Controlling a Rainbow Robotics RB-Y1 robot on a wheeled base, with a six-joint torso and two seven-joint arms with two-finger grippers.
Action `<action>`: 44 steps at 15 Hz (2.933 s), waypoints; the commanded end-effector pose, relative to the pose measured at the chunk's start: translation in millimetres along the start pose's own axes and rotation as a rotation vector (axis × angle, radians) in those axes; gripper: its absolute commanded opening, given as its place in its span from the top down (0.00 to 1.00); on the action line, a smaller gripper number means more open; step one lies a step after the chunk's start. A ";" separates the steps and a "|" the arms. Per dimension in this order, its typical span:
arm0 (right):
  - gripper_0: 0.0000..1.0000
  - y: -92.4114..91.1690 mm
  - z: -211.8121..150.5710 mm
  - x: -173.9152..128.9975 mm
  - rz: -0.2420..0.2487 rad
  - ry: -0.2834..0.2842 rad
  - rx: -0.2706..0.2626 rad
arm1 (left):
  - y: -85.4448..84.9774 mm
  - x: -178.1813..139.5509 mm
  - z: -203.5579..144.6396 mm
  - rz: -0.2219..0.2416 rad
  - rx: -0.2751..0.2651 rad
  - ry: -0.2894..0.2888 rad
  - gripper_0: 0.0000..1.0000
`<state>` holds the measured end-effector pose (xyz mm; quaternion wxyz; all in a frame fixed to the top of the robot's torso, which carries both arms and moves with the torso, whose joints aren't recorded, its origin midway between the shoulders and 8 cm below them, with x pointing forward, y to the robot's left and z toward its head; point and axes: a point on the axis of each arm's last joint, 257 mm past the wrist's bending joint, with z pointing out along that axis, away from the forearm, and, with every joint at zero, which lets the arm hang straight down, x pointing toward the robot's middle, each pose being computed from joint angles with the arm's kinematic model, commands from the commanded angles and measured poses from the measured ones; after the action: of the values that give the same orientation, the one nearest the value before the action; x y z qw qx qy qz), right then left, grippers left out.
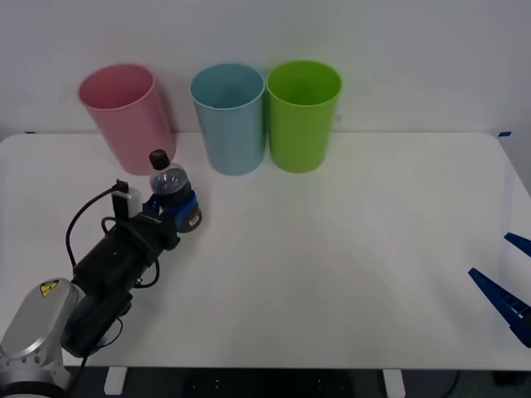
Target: Grasp the object on the table and drop it into the matching bin: aluminum can to the light blue bin, PET bottle to the pink bin.
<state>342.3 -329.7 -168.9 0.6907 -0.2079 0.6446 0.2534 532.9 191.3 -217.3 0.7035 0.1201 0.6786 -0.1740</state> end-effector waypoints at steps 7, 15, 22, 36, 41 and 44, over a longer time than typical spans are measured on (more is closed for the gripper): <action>0.00 0.0 0.0 0.0 0.000 0.000 0.000 | 21.3 -124.6 -25.0 -0.083 -0.041 -0.216 1.00; 0.00 0.0 0.0 0.0 0.000 0.000 0.000 | 65.2 -222.9 -1.4 -0.088 -0.115 -0.365 1.00; 0.00 0.0 0.0 0.0 0.000 0.000 0.000 | 119.8 -246.5 55.3 0.002 -0.191 -0.326 1.00; 0.00 0.0 0.0 0.0 0.000 0.000 0.000 | 185.2 -242.1 134.4 0.194 -0.295 -0.100 0.99; 0.00 0.0 0.0 0.0 0.000 0.000 0.000 | 183.1 -243.4 136.8 0.200 -0.298 -0.102 0.98; 0.00 0.0 0.0 0.0 0.000 0.000 0.000 | 183.2 -243.4 136.5 0.198 -0.299 -0.105 0.02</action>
<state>342.3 -329.7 -168.9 0.6907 -0.2079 0.6445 0.2534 727.9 322.7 20.4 0.7617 0.0714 0.6440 -0.0068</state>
